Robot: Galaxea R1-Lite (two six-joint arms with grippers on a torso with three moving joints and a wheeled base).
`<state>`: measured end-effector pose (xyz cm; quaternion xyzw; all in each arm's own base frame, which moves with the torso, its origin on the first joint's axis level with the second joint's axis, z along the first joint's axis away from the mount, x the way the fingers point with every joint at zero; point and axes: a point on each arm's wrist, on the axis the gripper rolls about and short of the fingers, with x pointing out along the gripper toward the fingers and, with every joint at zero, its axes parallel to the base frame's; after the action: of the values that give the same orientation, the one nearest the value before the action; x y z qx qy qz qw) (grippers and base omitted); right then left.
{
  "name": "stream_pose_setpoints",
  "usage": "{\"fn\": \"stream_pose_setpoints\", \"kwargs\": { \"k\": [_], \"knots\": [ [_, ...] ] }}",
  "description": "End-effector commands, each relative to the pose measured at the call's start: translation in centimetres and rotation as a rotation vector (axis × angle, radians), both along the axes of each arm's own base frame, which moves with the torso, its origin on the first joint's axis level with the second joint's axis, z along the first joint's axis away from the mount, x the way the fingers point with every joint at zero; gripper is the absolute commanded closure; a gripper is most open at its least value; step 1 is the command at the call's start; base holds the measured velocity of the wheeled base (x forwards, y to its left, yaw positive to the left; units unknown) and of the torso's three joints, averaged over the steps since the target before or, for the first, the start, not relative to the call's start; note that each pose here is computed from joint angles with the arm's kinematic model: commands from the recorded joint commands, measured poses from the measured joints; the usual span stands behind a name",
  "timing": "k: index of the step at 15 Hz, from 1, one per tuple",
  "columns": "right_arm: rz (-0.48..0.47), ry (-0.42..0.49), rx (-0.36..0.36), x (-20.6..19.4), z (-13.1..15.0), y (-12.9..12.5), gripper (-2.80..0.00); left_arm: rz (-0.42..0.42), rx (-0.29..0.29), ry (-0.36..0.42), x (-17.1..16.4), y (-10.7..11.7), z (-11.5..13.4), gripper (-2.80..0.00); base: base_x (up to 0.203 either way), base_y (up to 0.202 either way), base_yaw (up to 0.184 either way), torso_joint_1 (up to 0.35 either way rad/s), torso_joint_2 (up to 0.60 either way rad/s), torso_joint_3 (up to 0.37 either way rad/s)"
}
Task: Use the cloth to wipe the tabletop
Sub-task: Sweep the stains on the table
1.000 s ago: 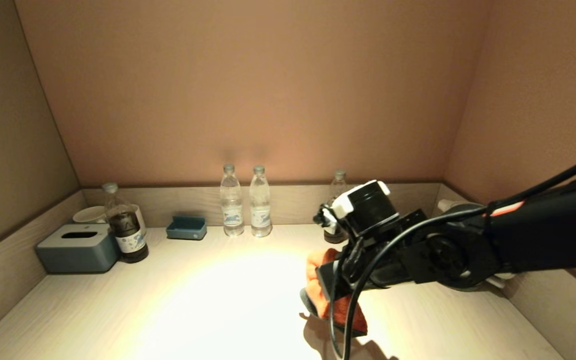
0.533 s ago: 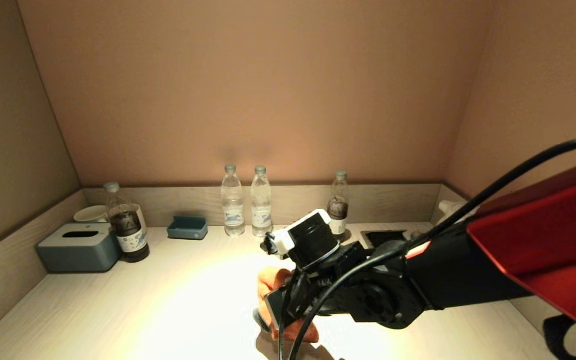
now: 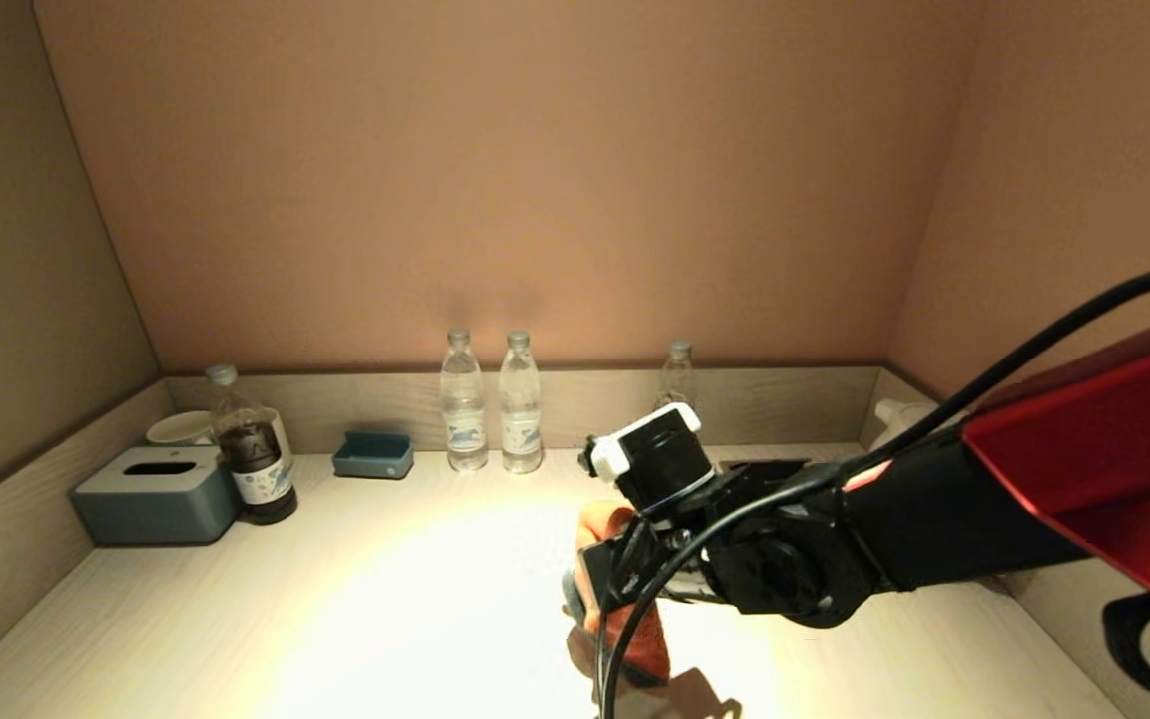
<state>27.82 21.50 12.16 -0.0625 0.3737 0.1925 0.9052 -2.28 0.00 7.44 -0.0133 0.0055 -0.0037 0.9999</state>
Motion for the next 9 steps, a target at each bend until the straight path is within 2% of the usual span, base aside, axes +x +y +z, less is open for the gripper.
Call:
{"fn": "stream_pose_setpoints", "kwargs": {
  "k": [1, 4, 6, 9],
  "knots": [
    [-0.155, -0.022, -0.04, 0.8, 0.5, -2.9, 0.0, 0.0, -0.001, 0.0, 0.0, 0.0, 0.0, 0.0, 0.0, 0.0, 0.0, 0.0, 0.0, 0.0],
    [-0.277, -0.03, -0.035, 1.4, 1.4, -6.8, 0.0, 0.0, -0.001, 0.0, 0.0, 0.0, 0.0, 0.0, 0.0, 0.0, 0.0, 0.0, 0.0, 0.0],
    [-0.302, -0.021, -0.04, 1.3, 1.5, -7.9, 0.0, 0.0, -0.001, 0.0, 0.0, 0.0, 0.0, 0.0, 0.0, 0.0, 0.0, 0.0, 0.0, 0.0],
    [-0.46, 0.025, -0.059, 1.9, 1.2, -13.4, 0.0, 0.0, -0.001, 0.0, 0.0, 0.0, 0.0, 0.0, 0.0, 0.0, 0.0, 0.0, 0.0, 0.0]
  ]
}}
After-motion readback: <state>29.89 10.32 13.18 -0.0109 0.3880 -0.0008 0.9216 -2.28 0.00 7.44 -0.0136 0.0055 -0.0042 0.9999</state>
